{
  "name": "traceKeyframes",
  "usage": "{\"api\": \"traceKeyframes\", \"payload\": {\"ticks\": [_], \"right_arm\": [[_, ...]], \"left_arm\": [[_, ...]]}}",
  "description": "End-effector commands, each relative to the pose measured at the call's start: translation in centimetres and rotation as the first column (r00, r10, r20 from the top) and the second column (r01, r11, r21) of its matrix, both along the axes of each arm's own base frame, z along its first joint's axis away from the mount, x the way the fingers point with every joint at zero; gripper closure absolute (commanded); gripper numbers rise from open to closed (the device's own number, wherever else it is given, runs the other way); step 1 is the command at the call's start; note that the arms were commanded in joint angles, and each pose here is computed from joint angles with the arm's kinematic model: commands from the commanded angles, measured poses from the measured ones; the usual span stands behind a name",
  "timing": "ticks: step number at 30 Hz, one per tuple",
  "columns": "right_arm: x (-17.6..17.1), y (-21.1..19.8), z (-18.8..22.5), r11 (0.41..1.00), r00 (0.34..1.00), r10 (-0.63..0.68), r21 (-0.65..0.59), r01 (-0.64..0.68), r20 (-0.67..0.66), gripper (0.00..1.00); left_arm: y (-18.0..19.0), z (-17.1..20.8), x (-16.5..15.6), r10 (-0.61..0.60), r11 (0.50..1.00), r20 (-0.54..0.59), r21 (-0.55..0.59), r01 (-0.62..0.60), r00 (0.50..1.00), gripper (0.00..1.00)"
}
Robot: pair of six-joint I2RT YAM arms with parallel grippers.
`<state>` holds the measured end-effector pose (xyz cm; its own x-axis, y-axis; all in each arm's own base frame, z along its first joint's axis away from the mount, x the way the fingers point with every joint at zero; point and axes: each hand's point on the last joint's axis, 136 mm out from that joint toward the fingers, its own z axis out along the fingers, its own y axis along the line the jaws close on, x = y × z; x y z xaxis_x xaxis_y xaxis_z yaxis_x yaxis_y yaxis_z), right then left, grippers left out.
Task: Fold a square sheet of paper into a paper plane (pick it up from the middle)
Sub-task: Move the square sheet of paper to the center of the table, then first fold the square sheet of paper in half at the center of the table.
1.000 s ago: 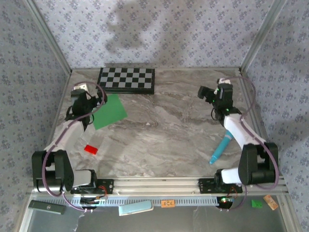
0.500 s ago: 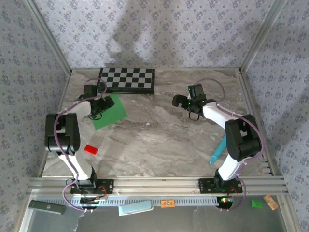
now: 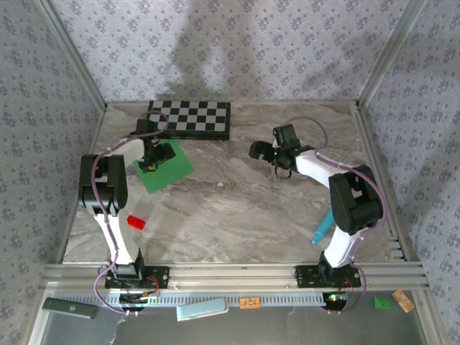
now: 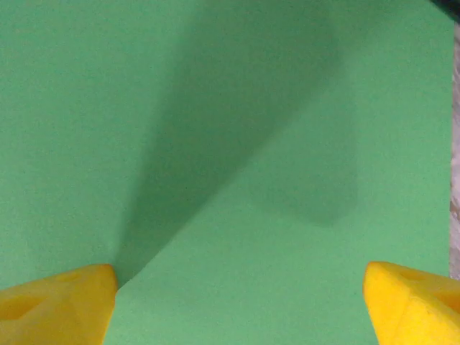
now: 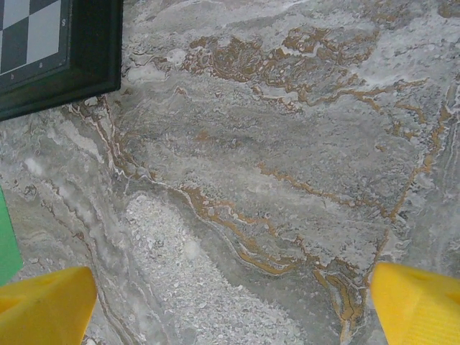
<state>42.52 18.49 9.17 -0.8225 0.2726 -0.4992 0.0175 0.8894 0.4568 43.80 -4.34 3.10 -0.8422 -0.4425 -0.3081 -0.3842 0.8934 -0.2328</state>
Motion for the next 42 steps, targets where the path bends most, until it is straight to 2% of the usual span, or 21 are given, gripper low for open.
{"api": "traceKeyframes", "payload": {"ticks": [1, 5, 11, 16, 19, 22, 25, 28, 30, 33, 42], "right_arm": [[0.1, 0.1, 0.2, 1.0, 1.0, -0.006, -0.008, 0.005, -0.014, 0.0], [0.1, -0.2, -0.1, 1.0, 1.0, -0.016, -0.012, 0.015, -0.019, 0.0], [0.0, -0.7, -0.3, 0.999, 0.999, -0.044, -0.013, 0.043, -0.02, 0.0], [-0.5, -2.3, -0.3, 0.994, 0.995, -0.099, -0.046, 0.099, -0.008, 0.0], [-0.9, -2.6, -0.1, 0.995, 0.995, -0.098, -0.036, 0.097, -0.006, 0.02], [-1.8, -1.6, 0.1, 0.999, 0.999, -0.039, -0.009, 0.039, -0.031, 0.09], [-3.4, 0.9, 0.1, 0.995, 0.995, 0.065, 0.075, -0.059, -0.076, 0.18], [-5.1, 3.8, -0.3, 0.978, 0.979, 0.163, 0.151, -0.144, -0.121, 0.26], [-5.7, 5.2, -0.8, 0.97, 0.97, 0.198, 0.171, -0.173, -0.143, 0.3], [-6.0, 6.3, -1.4, 0.968, 0.966, 0.193, 0.193, -0.159, -0.171, 0.3], [-5.2, 4.9, -2.6, 0.985, 0.975, 0.101, 0.155, -0.07, -0.2, 0.24]], "left_arm": [[-1.7, -2.3, -4.9, -0.088, 0.995, -0.184, 0.021, 0.094, 0.979, 0.12], [-4.1, -2.2, -7.9, -0.173, 0.982, -0.217, 0.032, 0.184, 0.961, 0.13], [-10.6, -2.0, -11.6, -0.33, 0.94, -0.229, 0.004, 0.34, 0.916, 0.14], [-15.9, -2.1, -14.8, -0.489, 0.864, -0.204, 0.015, 0.503, 0.848, 0.15], [-17.4, -1.0, -15.2, -0.537, 0.835, -0.173, 0.029, 0.549, 0.826, 0.15], [-18.1, 1.7, -14.3, -0.522, 0.849, -0.108, 0.022, 0.527, 0.846, 0.15], [-18.0, 3.8, -13.8, -0.453, 0.891, -0.065, 0.008, 0.455, 0.889, 0.13], [-17.1, 3.5, -14.3, -0.341, 0.939, -0.11, 0.006, 0.344, 0.933, 0.05], [-17.4, 2.9, -14.6, -0.324, 0.945, -0.142, -0.014, 0.326, 0.935, 0.0], [-18.1, 2.1, -14.4, -0.327, 0.944, -0.166, -0.024, 0.328, 0.93, 0.0], [-18.0, 1.1, -15.0, -0.371, 0.904, -0.277, 0.111, 0.413, 0.887, 0.0]]}}
